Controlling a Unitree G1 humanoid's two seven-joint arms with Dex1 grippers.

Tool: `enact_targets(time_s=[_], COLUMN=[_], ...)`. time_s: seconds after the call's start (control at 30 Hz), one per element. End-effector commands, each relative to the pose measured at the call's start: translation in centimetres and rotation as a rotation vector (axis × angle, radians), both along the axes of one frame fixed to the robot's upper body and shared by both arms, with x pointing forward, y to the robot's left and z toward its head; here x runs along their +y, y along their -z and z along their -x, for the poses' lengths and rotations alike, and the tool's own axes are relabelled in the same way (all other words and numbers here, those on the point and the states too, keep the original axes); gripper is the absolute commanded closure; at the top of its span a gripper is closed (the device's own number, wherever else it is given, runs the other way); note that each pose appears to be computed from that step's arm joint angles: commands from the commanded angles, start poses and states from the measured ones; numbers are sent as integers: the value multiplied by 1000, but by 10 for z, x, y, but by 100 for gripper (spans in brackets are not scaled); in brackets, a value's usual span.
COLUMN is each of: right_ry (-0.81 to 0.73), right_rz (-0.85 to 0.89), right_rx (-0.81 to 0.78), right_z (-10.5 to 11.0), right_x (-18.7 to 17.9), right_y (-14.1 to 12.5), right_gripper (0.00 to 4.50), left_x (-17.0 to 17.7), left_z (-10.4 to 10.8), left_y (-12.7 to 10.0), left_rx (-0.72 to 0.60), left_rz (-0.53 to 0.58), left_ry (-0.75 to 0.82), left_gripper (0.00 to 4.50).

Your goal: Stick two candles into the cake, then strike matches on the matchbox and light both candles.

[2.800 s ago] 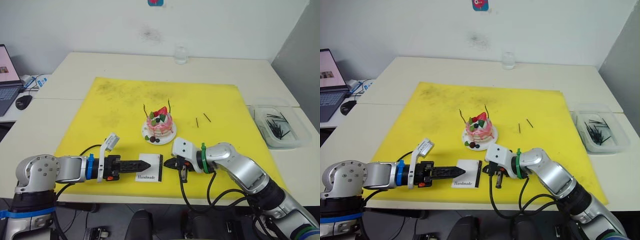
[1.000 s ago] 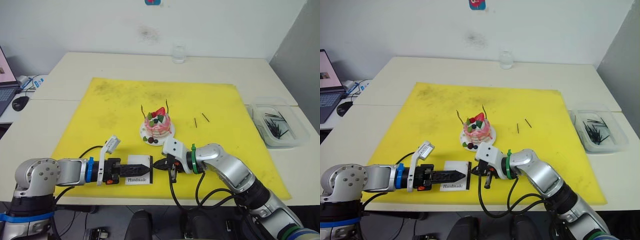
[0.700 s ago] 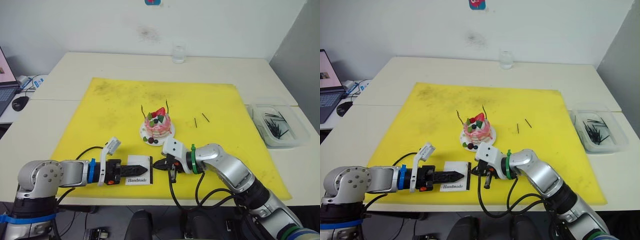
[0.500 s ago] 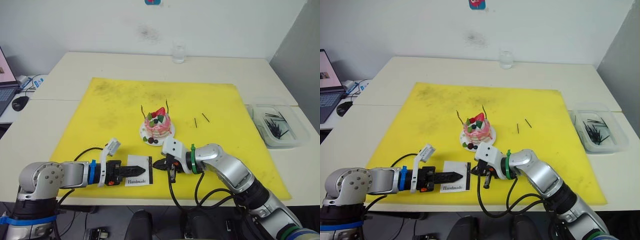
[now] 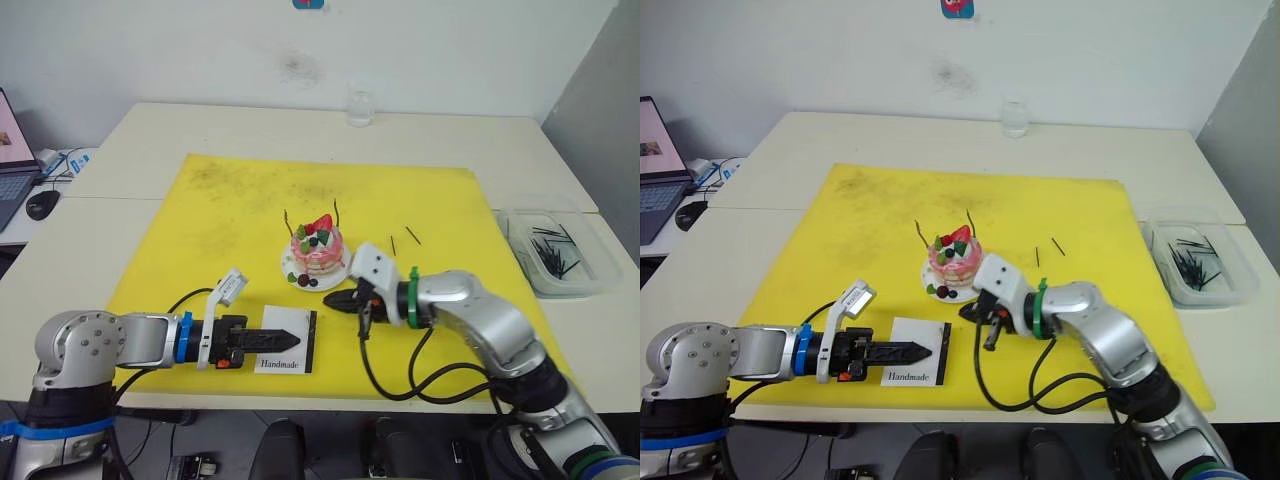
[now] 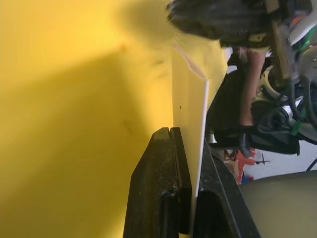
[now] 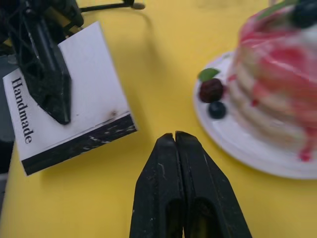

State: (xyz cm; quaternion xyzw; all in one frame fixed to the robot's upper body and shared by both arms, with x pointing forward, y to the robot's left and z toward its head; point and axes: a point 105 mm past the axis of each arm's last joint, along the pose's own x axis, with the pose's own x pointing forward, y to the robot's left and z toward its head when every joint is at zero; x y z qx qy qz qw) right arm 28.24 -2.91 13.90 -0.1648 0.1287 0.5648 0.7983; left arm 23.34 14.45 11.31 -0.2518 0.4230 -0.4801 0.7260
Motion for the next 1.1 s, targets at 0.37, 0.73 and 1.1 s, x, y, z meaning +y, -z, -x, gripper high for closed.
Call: enact_targets(time_s=[0.37, 0.73, 1.1], right_ry=[-13, -73, -120], right_rz=[63, 76, 90], right_rx=[40, 117, 123], right_z=[26, 34, 37], right_x=[-22, 3, 12], right_y=[14, 43, 52], right_gripper=[450, 450, 450], left_x=[-13, -12, -9], left_z=[-13, -12, -14], left_y=[27, 32, 34], left_rx=[83, 86, 88], left_rz=[-24, -49, -62], left_ry=[-50, -50, -64], left_gripper=[446, 318, 234])
